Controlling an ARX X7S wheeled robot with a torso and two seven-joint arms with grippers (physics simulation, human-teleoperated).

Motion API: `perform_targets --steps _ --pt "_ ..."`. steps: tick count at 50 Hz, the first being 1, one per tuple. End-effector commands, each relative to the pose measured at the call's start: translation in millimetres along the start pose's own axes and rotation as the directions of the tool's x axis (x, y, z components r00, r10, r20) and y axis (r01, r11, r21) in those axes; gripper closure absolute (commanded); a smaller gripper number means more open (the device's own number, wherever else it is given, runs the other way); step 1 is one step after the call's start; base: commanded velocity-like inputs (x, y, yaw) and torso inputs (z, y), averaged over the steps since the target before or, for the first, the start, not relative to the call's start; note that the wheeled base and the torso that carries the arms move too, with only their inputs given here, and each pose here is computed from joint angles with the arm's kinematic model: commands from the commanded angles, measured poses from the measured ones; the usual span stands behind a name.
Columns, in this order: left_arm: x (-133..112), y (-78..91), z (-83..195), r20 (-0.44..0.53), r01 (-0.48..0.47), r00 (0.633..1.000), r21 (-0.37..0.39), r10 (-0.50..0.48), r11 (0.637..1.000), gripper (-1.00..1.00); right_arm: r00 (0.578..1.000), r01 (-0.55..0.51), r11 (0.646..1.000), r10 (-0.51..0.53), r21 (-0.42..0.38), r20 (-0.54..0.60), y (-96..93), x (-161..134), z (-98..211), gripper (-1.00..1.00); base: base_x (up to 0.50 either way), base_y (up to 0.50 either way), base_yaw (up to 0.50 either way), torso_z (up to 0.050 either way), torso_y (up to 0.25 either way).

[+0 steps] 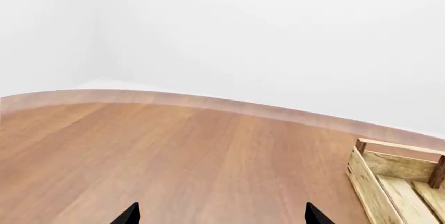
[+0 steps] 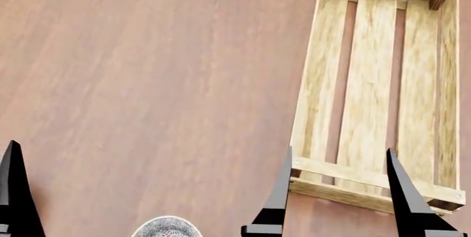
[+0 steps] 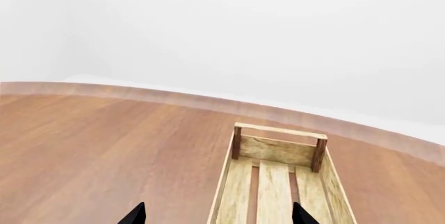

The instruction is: Stack the right bowl on the left bowl and place them in the tray.

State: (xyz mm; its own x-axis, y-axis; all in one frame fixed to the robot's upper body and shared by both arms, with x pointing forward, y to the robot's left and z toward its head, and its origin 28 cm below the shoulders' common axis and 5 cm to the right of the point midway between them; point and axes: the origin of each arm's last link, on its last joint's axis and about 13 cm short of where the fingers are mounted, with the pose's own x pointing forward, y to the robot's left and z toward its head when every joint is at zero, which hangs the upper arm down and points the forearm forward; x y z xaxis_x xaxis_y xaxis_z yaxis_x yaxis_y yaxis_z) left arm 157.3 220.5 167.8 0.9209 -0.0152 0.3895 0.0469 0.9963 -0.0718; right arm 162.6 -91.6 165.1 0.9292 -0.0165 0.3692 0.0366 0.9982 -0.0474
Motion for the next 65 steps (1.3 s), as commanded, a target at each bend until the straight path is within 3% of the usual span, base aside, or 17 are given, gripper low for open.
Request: perform_targets --steps 1,17,34,40,47,65 --pt "0 -0.2 0 -0.011 0.010 1.000 -0.007 -0.010 1.000 -1.00 1.000 0.000 1.000 0.000 0.000 0.001 -0.3 0 0 -1.00 0.00 0.00 0.00 0.048 -0.143" --pt "-6 -6.7 0 -0.148 0.111 0.982 -0.049 -0.117 0.993 -1.00 1.000 -0.001 1.000 0.001 0.002 0.000 0.2 0 0 -1.00 0.00 0.00 0.00 0.019 -0.054" --pt "-14 -13.5 -13 -0.367 0.158 0.911 -0.117 -0.191 0.980 -1.00 1.000 -0.007 1.000 0.007 0.016 -0.010 -1.8 1 -2 -1.00 0.00 0.00 0.00 0.000 0.000" --pt "-13 -13.1 -15 -0.381 0.164 0.905 -0.100 -0.190 0.981 -1.00 1.000 -0.005 1.000 0.005 0.015 -0.002 -2.4 0 1 -1.00 0.00 0.00 0.00 0.000 0.000" --pt "-16 -12.7 -32 -0.455 0.205 0.865 -0.068 -0.213 0.976 -1.00 1.000 -0.006 1.000 0.006 0.016 0.006 -2.8 -1 4 -1.00 0.00 0.00 0.00 0.000 0.000" --pt "-13 -13.3 -62 -0.542 0.247 0.802 -0.085 -0.253 0.965 -1.00 1.000 -0.009 1.000 0.009 0.016 0.014 -2.6 -1 7 -1.00 0.00 0.00 0.00 0.000 0.000"
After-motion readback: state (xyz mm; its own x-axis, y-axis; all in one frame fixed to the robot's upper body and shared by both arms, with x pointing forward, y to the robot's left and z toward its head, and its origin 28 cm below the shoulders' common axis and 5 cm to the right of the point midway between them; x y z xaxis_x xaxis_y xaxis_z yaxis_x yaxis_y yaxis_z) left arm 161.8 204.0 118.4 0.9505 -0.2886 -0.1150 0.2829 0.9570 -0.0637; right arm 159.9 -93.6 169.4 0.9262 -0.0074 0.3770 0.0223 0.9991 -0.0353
